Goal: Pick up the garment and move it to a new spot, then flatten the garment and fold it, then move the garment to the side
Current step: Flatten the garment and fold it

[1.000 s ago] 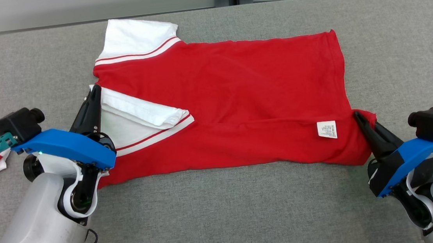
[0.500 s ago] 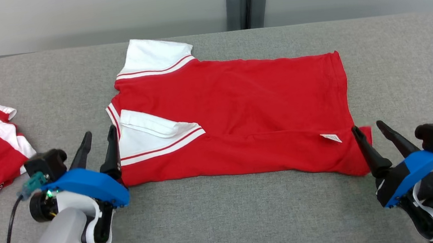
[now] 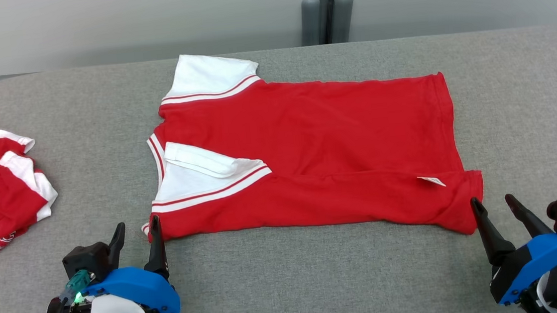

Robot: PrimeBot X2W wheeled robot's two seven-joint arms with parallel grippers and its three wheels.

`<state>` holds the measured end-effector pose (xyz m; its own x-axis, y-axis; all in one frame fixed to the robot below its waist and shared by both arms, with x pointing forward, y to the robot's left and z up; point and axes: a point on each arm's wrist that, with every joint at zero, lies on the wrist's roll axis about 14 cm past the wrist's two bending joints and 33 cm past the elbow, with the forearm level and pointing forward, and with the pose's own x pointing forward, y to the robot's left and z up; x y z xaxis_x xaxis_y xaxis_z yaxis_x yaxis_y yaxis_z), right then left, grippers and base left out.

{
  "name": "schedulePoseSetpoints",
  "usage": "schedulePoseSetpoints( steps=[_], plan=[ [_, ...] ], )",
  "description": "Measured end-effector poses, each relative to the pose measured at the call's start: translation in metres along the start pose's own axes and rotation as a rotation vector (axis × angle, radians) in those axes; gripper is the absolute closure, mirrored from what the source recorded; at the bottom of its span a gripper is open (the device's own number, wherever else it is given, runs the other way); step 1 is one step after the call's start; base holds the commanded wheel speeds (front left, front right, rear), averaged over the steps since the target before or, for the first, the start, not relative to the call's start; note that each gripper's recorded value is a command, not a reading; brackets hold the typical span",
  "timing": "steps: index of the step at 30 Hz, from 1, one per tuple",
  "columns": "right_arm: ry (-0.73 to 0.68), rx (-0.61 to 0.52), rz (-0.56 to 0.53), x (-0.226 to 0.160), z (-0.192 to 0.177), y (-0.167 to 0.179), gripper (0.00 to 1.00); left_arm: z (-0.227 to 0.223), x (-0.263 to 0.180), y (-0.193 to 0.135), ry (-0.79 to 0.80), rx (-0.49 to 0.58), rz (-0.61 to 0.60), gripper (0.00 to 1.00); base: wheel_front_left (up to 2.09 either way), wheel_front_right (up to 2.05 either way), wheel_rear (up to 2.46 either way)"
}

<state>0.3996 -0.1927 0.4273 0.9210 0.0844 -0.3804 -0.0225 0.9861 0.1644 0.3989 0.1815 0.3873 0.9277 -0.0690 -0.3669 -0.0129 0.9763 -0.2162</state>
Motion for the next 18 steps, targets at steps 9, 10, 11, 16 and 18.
schedulePoseSetpoints(
  steps=[9,10,11,16,18],
  plan=[
    [0.089,-0.016,-0.054,0.014,-0.024,-0.007,0.00,-0.025,0.011,0.001,0.124,0.077,0.027,0.00,0.00,0.00,0.00],
    [0.103,-0.013,-0.053,0.016,-0.028,-0.007,0.00,-0.028,0.011,0.001,0.135,0.076,0.029,0.00,0.00,0.00,0.00],
    [0.123,-0.010,-0.049,0.018,-0.032,-0.005,0.00,-0.031,0.012,0.000,0.147,0.076,0.029,0.00,0.00,0.00,0.00],
    [0.154,0.014,-0.044,0.031,-0.042,-0.002,0.00,-0.038,0.016,0.002,0.173,0.071,0.043,0.00,0.00,0.00,0.00],
    [0.175,0.045,-0.036,0.035,-0.048,0.001,0.00,-0.038,0.019,0.003,0.174,0.067,0.048,0.00,0.00,0.00,0.00]
  ],
)
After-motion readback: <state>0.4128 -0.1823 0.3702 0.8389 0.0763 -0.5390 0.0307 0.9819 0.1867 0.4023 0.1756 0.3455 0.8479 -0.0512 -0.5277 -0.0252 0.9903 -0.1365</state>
